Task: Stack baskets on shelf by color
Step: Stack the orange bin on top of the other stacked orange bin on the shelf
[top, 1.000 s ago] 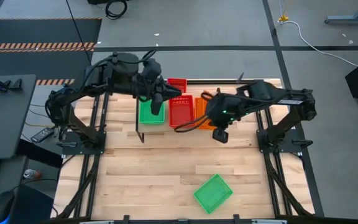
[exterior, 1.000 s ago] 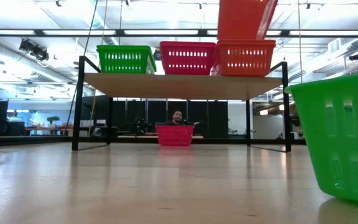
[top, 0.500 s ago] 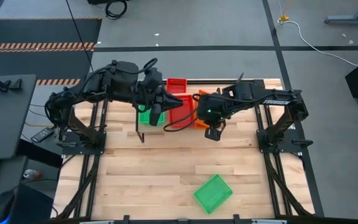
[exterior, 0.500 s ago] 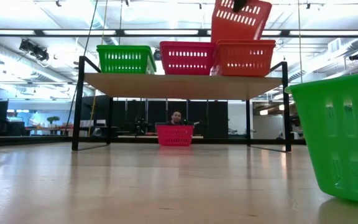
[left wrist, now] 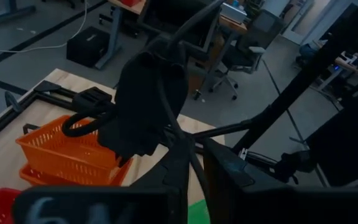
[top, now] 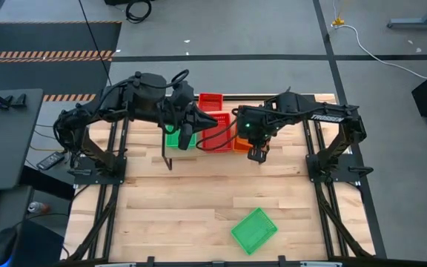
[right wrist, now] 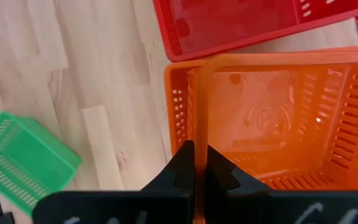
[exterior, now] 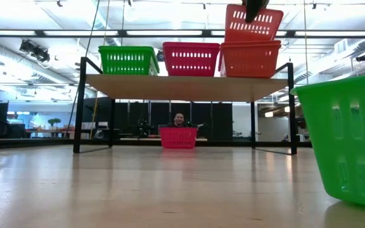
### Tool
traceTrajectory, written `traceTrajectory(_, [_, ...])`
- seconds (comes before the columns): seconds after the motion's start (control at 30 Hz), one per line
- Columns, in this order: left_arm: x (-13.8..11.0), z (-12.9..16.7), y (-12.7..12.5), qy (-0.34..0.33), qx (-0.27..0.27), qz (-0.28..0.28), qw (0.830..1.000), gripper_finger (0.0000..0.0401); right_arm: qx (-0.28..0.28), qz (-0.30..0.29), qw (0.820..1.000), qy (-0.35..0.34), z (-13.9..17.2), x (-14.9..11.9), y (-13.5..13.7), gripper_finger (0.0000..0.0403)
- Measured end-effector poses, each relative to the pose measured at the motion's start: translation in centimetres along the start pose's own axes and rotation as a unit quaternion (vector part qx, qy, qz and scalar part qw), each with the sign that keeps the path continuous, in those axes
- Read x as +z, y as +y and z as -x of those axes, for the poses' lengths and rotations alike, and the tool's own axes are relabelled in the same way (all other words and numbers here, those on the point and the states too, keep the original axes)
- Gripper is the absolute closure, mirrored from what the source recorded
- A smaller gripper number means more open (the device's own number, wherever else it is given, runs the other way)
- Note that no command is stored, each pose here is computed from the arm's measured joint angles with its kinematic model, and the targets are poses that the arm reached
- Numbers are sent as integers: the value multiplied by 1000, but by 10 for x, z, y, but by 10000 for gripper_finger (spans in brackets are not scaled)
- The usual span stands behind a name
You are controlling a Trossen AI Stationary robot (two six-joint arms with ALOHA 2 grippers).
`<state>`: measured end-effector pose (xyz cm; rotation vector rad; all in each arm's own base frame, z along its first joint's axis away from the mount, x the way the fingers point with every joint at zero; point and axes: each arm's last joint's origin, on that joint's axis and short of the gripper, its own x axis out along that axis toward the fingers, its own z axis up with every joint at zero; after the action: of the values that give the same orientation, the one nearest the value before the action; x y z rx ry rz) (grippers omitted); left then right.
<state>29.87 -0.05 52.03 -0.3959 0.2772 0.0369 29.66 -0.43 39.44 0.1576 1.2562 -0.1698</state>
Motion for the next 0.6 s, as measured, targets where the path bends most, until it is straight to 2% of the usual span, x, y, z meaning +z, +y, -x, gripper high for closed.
traceTrajectory(0.3, [1,0,0,-3,-1,0,1000,349,51,-9,999,10,0,0,-2,391])
traceTrajectory(0.6, [1,0,0,-3,-1,1,1000,349,55,-9,998,12,-1,0,-2,391])
